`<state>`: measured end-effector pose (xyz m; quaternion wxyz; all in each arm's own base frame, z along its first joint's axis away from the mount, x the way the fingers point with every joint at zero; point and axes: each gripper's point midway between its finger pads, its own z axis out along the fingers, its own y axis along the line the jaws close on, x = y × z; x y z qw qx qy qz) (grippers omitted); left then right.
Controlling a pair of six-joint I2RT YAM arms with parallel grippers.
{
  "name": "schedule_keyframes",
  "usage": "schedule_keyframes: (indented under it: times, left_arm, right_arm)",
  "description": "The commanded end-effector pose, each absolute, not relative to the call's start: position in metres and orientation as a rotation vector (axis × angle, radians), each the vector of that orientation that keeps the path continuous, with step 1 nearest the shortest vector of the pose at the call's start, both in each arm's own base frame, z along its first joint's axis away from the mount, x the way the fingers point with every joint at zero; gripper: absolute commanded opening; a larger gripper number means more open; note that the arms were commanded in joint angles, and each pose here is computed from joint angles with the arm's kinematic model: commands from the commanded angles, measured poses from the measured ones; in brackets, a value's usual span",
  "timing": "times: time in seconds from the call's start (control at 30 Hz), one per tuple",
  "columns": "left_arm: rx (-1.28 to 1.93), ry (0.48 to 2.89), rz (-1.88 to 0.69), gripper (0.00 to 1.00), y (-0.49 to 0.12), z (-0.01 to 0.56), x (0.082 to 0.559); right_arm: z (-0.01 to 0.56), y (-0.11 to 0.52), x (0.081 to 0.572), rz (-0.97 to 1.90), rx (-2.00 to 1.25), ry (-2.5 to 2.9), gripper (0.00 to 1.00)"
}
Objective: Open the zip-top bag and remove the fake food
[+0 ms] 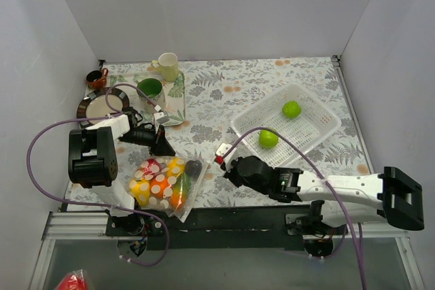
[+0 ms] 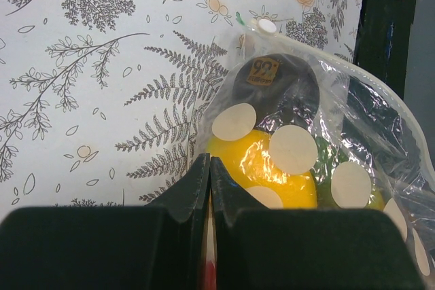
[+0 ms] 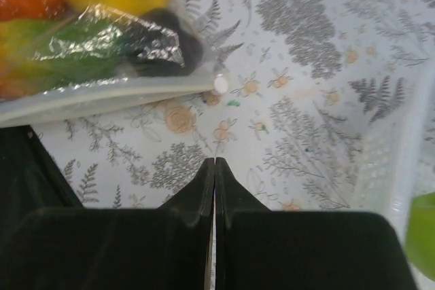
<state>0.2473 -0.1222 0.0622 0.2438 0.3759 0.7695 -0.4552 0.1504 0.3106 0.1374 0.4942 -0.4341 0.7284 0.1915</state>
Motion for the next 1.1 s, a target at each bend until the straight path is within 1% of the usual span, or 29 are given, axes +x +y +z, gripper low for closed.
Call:
schedule_keyframes:
  times: [0.0,0.03,0.1,0.17,0.2,0.27,0.3,0.37,0.57,0.6,0.67,0.7,0.77,0.97,1.07]
  left_arm:
    - [1.052,2.061,-1.208,0.00,-0.124,0.068,0.256]
    - [1.053,2.062,-1.202,0.00,-0.123,0.068,0.256]
    - [1.060,2.074,-1.177,0.00,-0.121,0.065,0.256]
    - [1.069,2.084,-1.156,0.00,-0.119,0.063,0.255]
    - [1.078,2.092,-1.133,0.00,-0.117,0.061,0.256]
    - [1.082,2.109,-1.109,0.00,-0.115,0.057,0.255]
    - [1.090,2.115,-1.084,0.00,-0.113,0.055,0.256]
    - [1.087,2.132,-1.072,0.00,-0.111,0.052,0.255]
    - [1.054,2.158,-1.017,0.00,-0.108,0.047,0.264]
    - [1.049,2.165,-1.017,0.00,-0.108,0.046,0.264]
    - [1.050,2.166,-1.001,0.00,-0.107,0.046,0.266]
    - [1.039,2.182,-1.001,0.00,-0.108,0.045,0.265]
    - [1.046,2.188,-0.984,0.00,-0.109,0.044,0.265]
    - [1.068,2.181,-0.987,0.00,-0.112,0.044,0.258]
    - [1.070,2.187,-0.989,0.00,-0.112,0.041,0.258]
  right_arm:
    - [0.136,0.351,0.130,0.668,-1.088,1.723,0.01]
    - [0.126,0.360,0.122,0.701,-1.138,1.730,0.01]
    - [0.130,0.376,0.118,0.752,-1.160,1.703,0.01]
    - [0.119,0.388,0.112,0.782,-1.212,1.717,0.01]
    - [0.124,0.397,0.112,0.800,-1.223,1.697,0.03]
    - [0.115,0.407,0.107,0.825,-1.261,1.702,0.06]
    - [0.114,0.410,0.108,0.827,-1.267,1.698,0.09]
    - [0.111,0.421,0.108,0.827,-1.283,1.697,0.13]
    - [0.113,0.448,0.112,0.845,-1.304,1.678,0.29]
    - [0.109,0.451,0.113,0.840,-1.308,1.684,0.37]
    - [0.114,0.459,0.114,0.856,-1.300,1.670,0.48]
    - [0.112,0.462,0.116,0.849,-1.296,1.672,0.59]
    - [0.115,0.469,0.122,0.833,-1.272,1.673,0.67]
    - [0.089,0.457,0.174,0.491,-1.115,1.792,0.72]
    - [0.086,0.465,0.162,0.557,-1.191,1.783,0.73]
